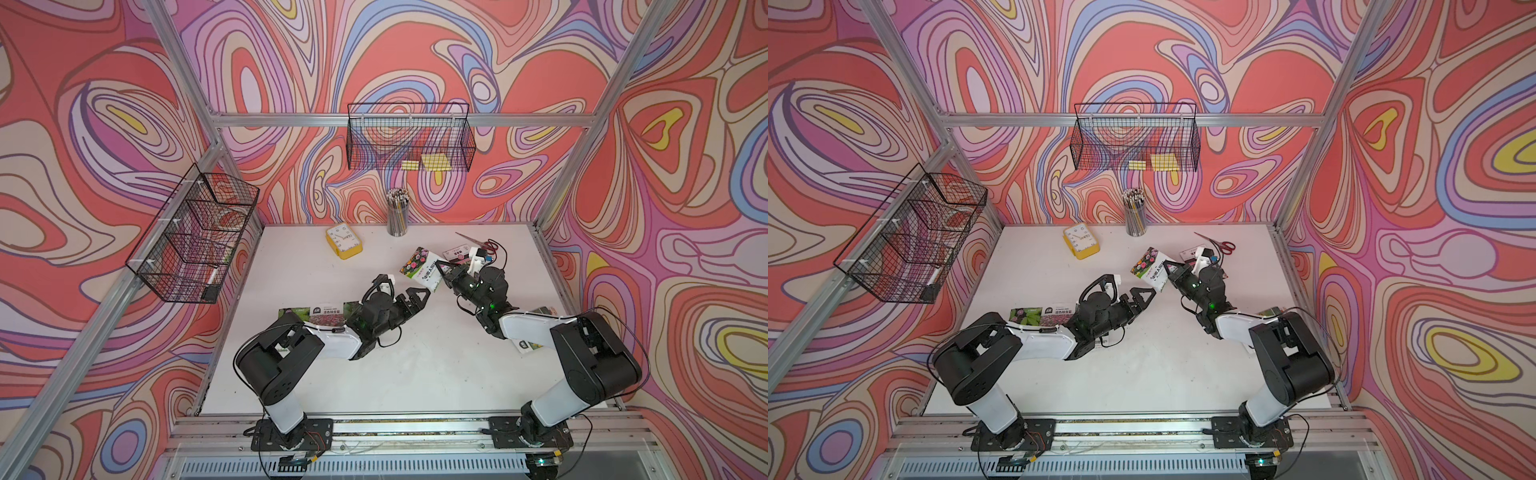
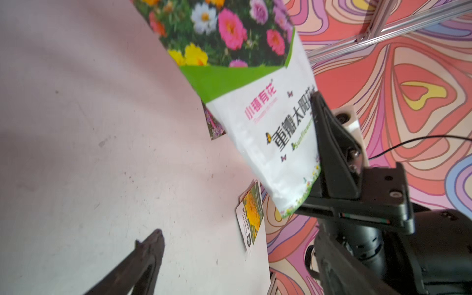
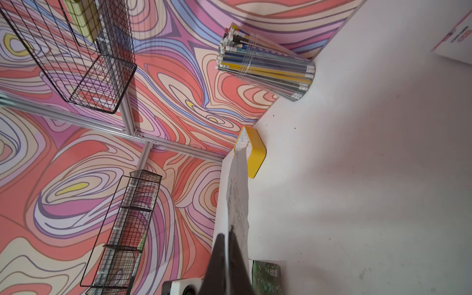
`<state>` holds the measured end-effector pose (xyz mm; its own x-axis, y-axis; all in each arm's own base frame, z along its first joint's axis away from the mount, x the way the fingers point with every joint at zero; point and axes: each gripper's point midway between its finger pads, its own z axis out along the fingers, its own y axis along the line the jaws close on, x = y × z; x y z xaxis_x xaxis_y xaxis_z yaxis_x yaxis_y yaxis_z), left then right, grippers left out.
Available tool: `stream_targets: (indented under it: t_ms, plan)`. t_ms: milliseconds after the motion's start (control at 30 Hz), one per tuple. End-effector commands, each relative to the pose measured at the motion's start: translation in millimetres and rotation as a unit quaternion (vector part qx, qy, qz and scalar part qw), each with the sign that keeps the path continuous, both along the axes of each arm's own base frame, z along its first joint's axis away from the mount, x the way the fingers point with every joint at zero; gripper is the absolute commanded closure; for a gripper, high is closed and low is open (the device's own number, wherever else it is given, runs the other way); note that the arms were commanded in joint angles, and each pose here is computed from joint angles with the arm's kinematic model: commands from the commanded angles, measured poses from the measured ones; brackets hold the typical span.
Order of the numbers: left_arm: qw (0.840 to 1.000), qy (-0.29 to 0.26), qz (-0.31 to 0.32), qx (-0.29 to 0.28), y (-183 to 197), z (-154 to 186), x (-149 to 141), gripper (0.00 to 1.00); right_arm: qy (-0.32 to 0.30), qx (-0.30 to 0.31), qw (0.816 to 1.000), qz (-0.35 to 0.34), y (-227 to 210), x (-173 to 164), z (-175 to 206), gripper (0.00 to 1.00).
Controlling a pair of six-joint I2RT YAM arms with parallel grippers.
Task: Arrange the seed packets in a row
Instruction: Place the seed packet at the center of the board.
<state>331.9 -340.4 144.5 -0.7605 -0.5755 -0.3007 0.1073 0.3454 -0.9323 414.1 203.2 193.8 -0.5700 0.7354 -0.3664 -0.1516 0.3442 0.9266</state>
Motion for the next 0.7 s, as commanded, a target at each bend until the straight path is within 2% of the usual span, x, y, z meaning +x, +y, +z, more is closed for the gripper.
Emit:
stream_targets:
  t_ms: [0, 133, 233, 267, 300, 333, 567, 600, 667]
  plan:
    - [0.997, -0.051, 0.035, -0.054, 0, 29, 16, 0.13, 0.000, 0.015, 1.000, -0.017, -1, -4, 1, 1.00]
    - [0.996, -0.054, 0.025, -0.062, -11, 27, 23, 0.23, 0.006, 0.024, 1.000, -0.014, 3, -9, -6, 1.00]
    - [0.995, -0.056, 0.027, -0.073, -14, 24, 27, 0.36, 0.008, 0.032, 0.999, -0.013, 5, -12, -8, 1.00]
    - [0.995, -0.059, 0.031, -0.080, -14, 24, 28, 0.48, 0.009, 0.031, 0.999, -0.013, 5, -13, -9, 1.00]
    - [0.994, -0.061, 0.034, -0.084, -12, 24, 28, 0.67, 0.011, 0.029, 0.999, -0.013, 4, -15, -10, 1.00]
    - [0.993, -0.061, 0.040, -0.088, -10, 23, 28, 0.98, 0.015, 0.026, 0.999, -0.011, 5, -16, -13, 1.00]
    - [0.992, -0.079, 0.045, -0.085, 3, 29, 22, 1.00, 0.025, -0.005, 1.000, 0.000, 4, -27, -22, 0.99]
    - [0.993, -0.080, 0.041, -0.082, 5, 29, 21, 1.00, 0.025, -0.013, 1.000, 0.003, 4, -29, -22, 0.93]
    - [0.995, -0.072, 0.021, -0.071, 7, 28, 19, 1.00, 0.027, -0.032, 0.999, 0.017, 6, -32, -22, 0.62]
